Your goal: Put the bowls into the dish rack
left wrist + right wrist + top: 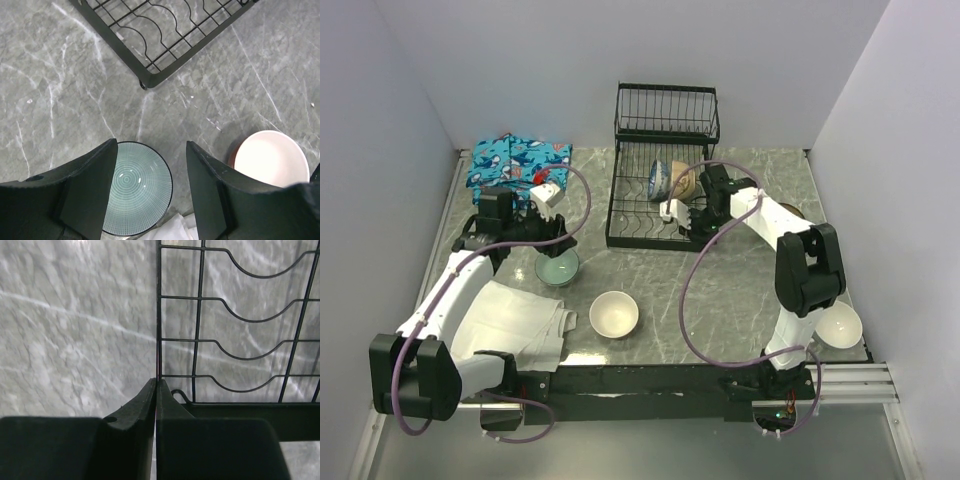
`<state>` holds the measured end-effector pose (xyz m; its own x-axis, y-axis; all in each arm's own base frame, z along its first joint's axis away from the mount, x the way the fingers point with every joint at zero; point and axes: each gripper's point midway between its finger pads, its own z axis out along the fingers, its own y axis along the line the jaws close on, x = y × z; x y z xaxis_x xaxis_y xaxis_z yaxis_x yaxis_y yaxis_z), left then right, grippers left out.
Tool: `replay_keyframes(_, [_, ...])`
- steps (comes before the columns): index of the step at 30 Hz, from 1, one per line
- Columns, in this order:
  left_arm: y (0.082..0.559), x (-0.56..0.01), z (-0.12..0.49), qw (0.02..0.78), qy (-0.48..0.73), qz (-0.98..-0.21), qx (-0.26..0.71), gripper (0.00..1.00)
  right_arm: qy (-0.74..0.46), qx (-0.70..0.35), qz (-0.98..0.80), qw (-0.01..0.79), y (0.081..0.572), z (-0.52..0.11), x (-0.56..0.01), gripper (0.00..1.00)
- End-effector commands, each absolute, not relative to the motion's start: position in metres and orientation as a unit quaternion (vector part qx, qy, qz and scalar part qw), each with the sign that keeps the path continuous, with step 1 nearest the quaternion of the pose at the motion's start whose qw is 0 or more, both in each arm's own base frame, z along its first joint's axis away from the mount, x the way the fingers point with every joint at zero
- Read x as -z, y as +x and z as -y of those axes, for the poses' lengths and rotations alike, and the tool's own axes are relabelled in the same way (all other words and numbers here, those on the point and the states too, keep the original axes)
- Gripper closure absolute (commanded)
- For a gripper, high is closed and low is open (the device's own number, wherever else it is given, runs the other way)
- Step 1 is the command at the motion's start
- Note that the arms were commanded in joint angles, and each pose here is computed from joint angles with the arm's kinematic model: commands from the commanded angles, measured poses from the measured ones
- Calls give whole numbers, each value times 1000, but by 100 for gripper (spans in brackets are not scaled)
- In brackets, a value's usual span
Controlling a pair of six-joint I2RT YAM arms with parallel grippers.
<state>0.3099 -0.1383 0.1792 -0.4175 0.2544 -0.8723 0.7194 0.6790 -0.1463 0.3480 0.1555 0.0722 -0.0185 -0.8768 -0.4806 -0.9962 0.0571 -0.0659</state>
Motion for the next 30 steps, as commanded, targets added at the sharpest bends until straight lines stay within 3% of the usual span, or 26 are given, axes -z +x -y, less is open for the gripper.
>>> replay_keyframes(1, [306, -199, 150, 455, 343, -771, 283, 37, -676, -117, -700, 199, 339, -128, -90, 95])
replay_keyframes(15, [230, -179, 213, 369, 507, -713, 315, 36, -662, -99, -716, 200, 340, -110, -101, 95])
replay_keyframes(17, [221, -173, 216, 360, 515, -711, 314, 36, -656, -107, -715, 217, 337, -115, -113, 82])
replay_keyframes(18, [218, -173, 219, 357, 524, -706, 315, 36, -652, -125, -712, 230, 333, -123, -123, 65])
replay_keyframes(19, [215, -171, 218, 351, 528, -707, 314, 36, -650, -130, -706, 251, 330, -128, -139, 60])
replay_keyframes(25, [176, -158, 231, 311, 593, -675, 310, 35, -564, -191, -725, 345, 304, -155, -208, 52])
replay_keyframes(30, [148, -152, 249, 282, 604, -669, 330, 34, -438, -153, -789, 403, 302, -136, -213, 49])
